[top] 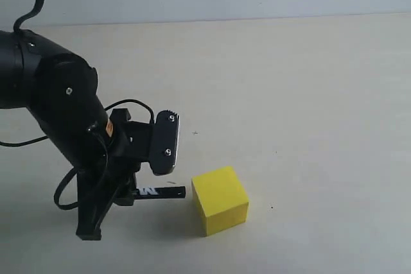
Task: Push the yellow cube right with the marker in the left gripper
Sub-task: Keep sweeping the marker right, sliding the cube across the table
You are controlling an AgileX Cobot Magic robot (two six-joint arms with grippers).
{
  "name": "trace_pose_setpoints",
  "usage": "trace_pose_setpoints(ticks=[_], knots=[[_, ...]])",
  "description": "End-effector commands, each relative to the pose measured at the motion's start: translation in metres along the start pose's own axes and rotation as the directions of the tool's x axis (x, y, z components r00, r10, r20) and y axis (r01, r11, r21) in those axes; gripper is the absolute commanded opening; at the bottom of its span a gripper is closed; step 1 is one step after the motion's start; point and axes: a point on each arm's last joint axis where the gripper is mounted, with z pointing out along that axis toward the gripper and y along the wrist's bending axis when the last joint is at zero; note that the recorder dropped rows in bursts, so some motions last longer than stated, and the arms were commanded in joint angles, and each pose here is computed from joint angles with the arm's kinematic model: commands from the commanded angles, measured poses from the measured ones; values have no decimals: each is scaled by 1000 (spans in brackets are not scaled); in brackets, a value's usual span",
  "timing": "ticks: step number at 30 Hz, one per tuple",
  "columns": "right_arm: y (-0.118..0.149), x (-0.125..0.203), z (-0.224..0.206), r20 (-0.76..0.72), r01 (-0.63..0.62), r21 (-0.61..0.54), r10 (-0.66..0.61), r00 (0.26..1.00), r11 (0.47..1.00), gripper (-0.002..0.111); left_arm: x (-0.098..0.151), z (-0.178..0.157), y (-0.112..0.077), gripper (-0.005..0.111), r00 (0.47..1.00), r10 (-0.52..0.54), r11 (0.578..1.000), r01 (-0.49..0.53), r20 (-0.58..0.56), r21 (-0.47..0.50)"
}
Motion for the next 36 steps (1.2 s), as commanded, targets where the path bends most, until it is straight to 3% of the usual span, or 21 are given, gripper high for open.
trace_pose_setpoints(ticks=[1, 9, 14, 23, 27, 32, 36], knots=[[-1, 1, 0, 4, 0, 5, 0, 1000, 1000, 0, -9, 1, 4, 0, 997, -39, 998, 42, 73, -41], [-1, 1, 0, 4, 0, 5, 0, 1000, 1000, 0, -12, 10, 9, 0, 998, -18, 1000, 19, 54, -19], [-1, 1, 0, 4, 0, 5, 0, 1000, 1000, 0, -9, 4, 11, 0, 1000, 19, 1000, -19, -8, 12], [-1, 1, 0, 4, 0, 5, 0, 1000, 1000, 0, 2, 9, 10, 0, 986, -22, 999, 29, -164, 37], [-1, 1, 0, 4, 0, 5, 0, 1000, 1000, 0, -20, 10, 9, 0, 997, 35, 998, -39, -73, -52], [-1, 1, 0, 4, 0, 5, 0, 1000, 1000, 0, -30, 7, 10, 0, 997, 37, 999, -40, -71, -34], [-1, 1, 0, 4, 0, 5, 0, 1000, 1000, 0, -66, 5, 7, 0, 997, 77, 995, -76, 15, -60]])
